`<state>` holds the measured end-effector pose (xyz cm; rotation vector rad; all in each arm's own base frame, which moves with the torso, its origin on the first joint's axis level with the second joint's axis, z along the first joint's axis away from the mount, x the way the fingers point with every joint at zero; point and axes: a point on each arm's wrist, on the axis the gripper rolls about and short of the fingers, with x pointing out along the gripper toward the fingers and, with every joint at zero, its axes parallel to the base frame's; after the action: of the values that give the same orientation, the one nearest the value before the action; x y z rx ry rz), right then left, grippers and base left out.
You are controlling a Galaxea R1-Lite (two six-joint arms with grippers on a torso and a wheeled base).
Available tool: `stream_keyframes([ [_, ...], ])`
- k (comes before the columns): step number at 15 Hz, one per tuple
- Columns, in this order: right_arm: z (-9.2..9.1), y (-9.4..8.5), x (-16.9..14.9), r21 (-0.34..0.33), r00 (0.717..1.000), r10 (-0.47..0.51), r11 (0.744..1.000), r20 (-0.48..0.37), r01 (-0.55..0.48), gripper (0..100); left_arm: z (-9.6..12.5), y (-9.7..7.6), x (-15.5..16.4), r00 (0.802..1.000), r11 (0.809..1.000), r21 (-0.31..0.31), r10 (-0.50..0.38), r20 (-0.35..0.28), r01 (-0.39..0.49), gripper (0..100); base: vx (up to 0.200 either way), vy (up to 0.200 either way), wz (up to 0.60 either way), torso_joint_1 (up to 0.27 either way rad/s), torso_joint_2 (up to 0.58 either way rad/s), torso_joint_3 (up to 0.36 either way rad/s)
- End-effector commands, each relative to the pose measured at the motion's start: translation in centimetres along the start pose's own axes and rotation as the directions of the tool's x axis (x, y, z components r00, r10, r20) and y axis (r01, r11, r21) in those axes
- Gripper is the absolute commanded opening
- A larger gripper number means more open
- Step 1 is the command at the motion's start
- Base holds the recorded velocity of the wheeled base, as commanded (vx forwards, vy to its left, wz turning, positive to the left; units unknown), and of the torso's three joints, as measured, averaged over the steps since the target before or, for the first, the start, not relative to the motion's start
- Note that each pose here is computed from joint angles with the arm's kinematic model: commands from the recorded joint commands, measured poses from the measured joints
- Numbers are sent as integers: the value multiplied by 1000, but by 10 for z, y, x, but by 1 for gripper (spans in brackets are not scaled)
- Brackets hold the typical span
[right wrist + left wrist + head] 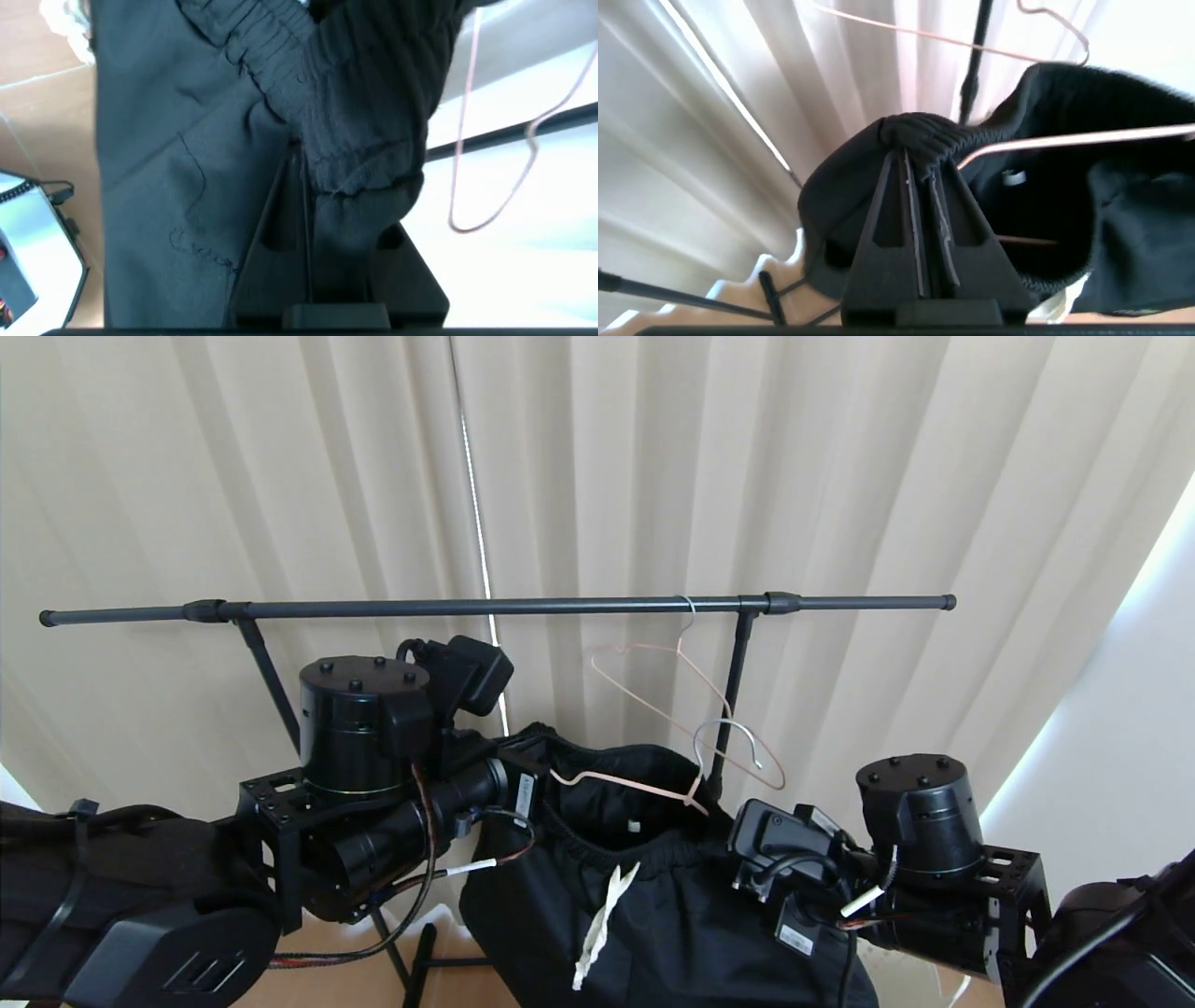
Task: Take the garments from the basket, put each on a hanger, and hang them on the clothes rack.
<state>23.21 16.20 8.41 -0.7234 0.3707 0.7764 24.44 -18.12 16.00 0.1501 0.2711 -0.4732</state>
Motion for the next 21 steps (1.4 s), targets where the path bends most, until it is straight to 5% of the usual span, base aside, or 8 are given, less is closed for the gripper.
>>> stream_keyframes([
  [1, -6, 4, 10, 1, 999, 22, 1000, -32, -22, 0, 7, -2, -8, 999, 1000, -6, -11, 31, 11, 0, 0, 0, 0, 0, 0, 0],
  [7, -7, 4, 20, 4, 1000, 14, 1000, -14, -13, 0, 12, -10, -17, 998, 999, -4, -41, 56, 41, 0, 0, 0, 0, 0, 0, 0],
  [21, 21, -9, -8, 77, 976, -105, 993, 193, 91, 0, -21, -29, 0, 993, 995, 31, -96, -70, 98, 0, 0, 0, 0, 0, 0, 0],
])
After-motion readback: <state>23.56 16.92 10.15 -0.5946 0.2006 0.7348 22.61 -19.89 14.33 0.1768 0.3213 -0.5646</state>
